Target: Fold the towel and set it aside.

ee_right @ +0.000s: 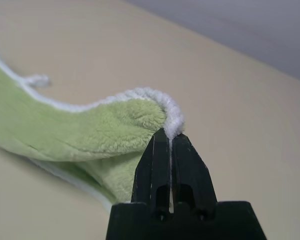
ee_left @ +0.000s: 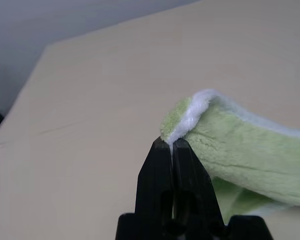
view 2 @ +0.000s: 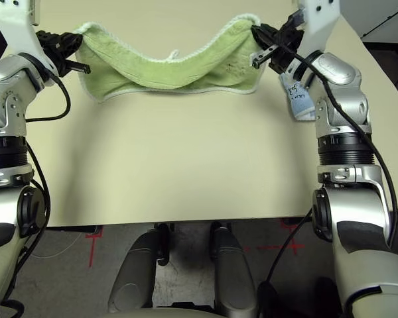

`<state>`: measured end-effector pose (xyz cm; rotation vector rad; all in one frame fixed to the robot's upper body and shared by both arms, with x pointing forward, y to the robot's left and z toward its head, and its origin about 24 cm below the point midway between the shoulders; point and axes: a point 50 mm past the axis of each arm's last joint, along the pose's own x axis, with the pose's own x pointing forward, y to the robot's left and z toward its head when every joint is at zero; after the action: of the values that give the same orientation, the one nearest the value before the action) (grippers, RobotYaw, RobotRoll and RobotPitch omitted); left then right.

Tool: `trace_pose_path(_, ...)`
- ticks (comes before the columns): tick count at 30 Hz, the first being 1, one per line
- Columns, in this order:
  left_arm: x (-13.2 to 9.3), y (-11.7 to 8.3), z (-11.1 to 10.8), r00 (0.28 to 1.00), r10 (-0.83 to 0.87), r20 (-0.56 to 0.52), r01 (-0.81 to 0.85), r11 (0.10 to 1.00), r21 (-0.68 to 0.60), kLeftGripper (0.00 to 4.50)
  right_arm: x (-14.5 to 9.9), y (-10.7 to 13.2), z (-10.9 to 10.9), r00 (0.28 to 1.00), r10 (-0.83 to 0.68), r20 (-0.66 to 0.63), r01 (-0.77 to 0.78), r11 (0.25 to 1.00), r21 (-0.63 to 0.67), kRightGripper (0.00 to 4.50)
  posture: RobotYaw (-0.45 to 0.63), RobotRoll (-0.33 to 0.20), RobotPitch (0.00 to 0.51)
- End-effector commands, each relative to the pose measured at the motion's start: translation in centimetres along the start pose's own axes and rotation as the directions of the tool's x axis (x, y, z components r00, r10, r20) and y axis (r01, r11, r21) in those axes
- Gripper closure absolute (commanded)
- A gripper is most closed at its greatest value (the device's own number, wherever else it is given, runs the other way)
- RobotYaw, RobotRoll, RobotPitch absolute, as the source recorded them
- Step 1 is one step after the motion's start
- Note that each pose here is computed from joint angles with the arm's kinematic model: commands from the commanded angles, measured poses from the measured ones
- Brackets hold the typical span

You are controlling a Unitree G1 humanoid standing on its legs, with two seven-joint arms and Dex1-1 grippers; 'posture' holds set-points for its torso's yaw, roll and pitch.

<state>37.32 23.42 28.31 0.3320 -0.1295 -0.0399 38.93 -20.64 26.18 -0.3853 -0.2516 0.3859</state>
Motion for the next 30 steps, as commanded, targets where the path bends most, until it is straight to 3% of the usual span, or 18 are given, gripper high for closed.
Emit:
trace_pose_path(1, 0.8, 0.2, -0.2, 0.998, 0.061, 0.021, -0.063, 0.996, 0.069, 4.47, 0.8, -0.4, -0.3, 0.997, -0.075, -0.018, 0.073, 0.995, -0.075, 4.50, 0.01, 0.000, 0.277)
trace_pose_path(9, 2.6, -0.6, 0.1, 0.986, 0.116, 0.115, -0.131, 0.983, 0.131, 4.47, 1.8, -1.1, -0.4, 0.976, -0.219, 0.015, 0.219, 0.961, -0.169, 4.50, -0.01, 0.000, 0.277)
trace_pose_path(22, 3.7, 0.1, 2.8, 0.944, 0.215, 0.250, -0.256, 0.956, 0.146, 4.47, 1.7, -3.5, 2.1, 0.909, -0.388, 0.156, 0.413, 0.889, -0.198, 4.50, -0.02, 0.000, 0.267)
trace_pose_path(30, 3.5, 0.4, 2.4, 0.940, 0.218, 0.261, -0.269, 0.947, 0.177, 4.47, 1.9, -2.1, 1.5, 0.933, -0.311, 0.183, 0.340, 0.927, -0.160, 4.50, -0.02, 0.000, 0.270)
